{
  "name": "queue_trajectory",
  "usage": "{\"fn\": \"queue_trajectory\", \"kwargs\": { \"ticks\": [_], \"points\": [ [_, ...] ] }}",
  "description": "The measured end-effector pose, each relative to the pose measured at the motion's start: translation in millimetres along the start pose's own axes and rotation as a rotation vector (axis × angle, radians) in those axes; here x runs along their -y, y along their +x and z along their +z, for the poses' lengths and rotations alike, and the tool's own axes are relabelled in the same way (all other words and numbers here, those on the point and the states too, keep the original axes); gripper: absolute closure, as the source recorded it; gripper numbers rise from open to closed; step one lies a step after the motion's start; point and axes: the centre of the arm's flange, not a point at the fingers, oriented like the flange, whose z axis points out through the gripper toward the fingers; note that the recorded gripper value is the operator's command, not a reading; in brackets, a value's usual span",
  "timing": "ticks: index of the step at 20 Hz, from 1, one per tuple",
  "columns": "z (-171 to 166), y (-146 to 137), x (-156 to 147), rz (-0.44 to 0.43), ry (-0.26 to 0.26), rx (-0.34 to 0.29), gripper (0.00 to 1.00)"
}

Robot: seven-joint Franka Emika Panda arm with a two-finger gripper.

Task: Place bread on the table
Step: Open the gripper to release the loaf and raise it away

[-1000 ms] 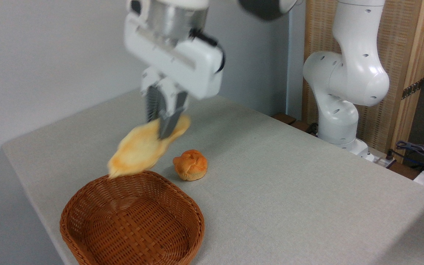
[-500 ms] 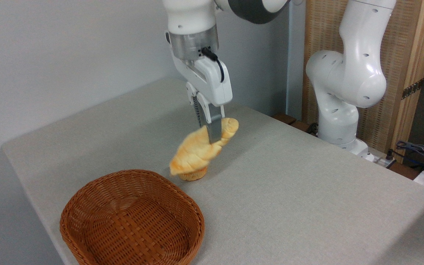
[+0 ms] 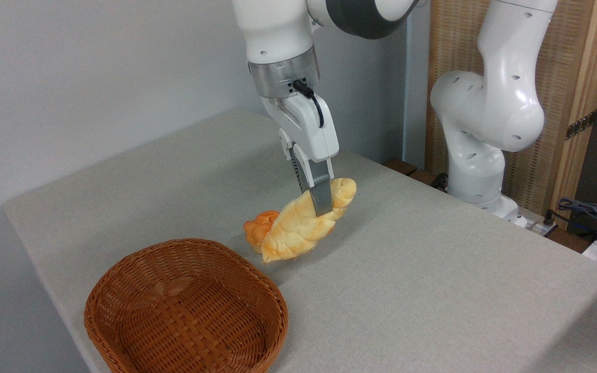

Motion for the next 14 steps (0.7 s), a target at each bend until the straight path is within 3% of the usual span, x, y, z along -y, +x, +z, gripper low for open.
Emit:
{"fn": "queue_trajectory", "kwargs": {
  "ticks": [9,11,14],
  "points": [
    [-26,-14,12,-0.04,0.039,-0.039,0.0],
    [-44,-25,22,-0.115,0.05,-0.089,0.0],
    [-79,-35,39,-0.319,0.023,-0.208,0.0]
  ]
}}
